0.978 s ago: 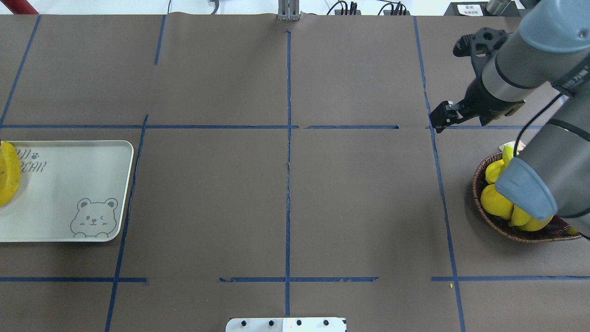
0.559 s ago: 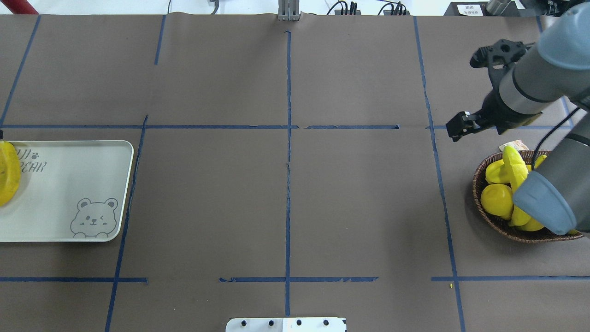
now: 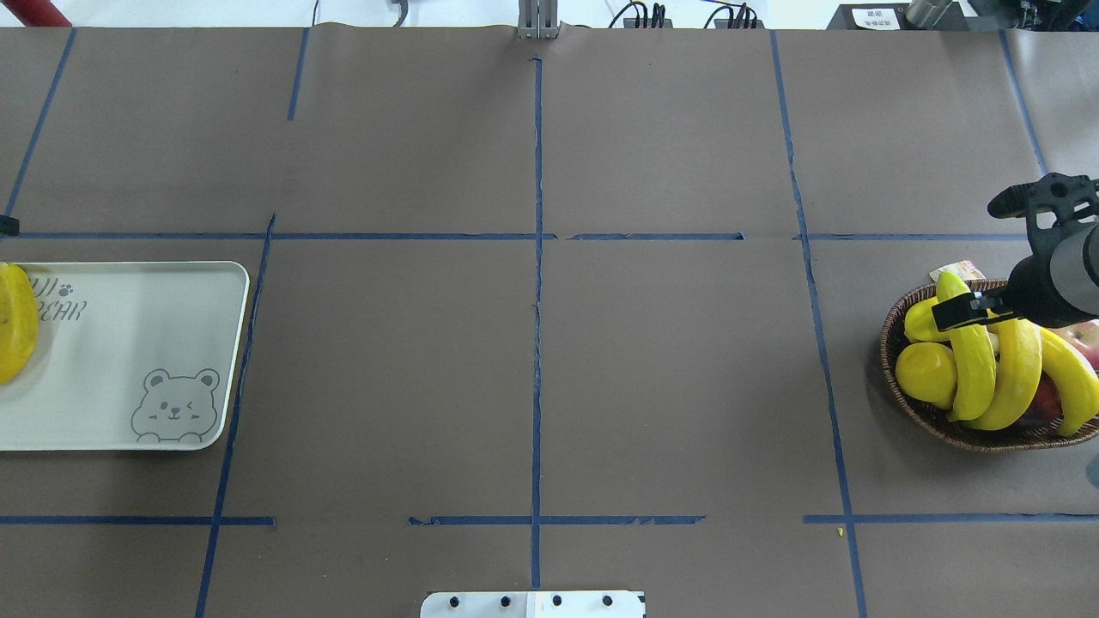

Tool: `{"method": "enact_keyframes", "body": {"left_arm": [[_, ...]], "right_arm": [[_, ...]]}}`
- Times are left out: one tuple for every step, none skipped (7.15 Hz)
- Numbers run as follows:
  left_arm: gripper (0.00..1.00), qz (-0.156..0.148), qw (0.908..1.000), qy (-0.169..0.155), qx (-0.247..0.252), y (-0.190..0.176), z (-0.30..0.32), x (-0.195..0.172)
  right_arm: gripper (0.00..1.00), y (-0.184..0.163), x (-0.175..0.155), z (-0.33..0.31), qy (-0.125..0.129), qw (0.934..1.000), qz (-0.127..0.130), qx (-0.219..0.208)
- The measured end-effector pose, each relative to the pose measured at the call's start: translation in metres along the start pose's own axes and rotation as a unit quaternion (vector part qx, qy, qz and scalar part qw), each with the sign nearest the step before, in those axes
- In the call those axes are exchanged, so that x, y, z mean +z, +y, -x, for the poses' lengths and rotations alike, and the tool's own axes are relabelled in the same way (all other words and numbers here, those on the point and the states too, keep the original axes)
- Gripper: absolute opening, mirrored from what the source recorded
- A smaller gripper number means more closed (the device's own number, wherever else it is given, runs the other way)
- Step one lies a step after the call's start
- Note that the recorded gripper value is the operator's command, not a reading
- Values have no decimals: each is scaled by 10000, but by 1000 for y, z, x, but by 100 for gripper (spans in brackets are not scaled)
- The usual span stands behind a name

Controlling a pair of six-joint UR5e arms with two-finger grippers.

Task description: Transfer all bananas from basket to plate

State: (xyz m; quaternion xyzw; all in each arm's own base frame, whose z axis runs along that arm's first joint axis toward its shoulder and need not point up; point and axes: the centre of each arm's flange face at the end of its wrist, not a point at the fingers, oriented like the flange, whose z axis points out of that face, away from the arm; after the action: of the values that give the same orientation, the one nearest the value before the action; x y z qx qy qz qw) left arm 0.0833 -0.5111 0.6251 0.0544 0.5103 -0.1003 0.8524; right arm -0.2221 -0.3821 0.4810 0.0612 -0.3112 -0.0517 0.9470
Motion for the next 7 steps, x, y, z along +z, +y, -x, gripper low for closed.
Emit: {"method": "enact_keyframes", "body": {"left_arm": [[100, -1, 10000, 1, 1, 0, 0, 0], [100, 0, 10000, 0, 0, 0, 0, 0], [100, 1, 10000, -1, -2, 0, 0, 0], [100, 2, 10000, -3, -3, 0, 1, 0], [100, 2, 10000, -3, -1, 0, 1, 0], [100, 3, 10000, -4, -2, 0, 1, 0], [100, 3, 10000, -4, -5, 0, 1, 0]], "right_arm": [[80, 3, 10, 1, 43, 9999, 98, -26], [72, 5, 17, -1, 89, 9998, 170, -23], [41, 6, 23, -3, 124, 9997, 217, -12], [15, 6, 25, -3, 137, 9996, 243, -12], [4, 6, 26, -3, 133, 9996, 249, -16], [1, 6, 25, -3, 127, 9996, 244, -15], [0, 6, 23, -3, 113, 9996, 239, -15]]}}
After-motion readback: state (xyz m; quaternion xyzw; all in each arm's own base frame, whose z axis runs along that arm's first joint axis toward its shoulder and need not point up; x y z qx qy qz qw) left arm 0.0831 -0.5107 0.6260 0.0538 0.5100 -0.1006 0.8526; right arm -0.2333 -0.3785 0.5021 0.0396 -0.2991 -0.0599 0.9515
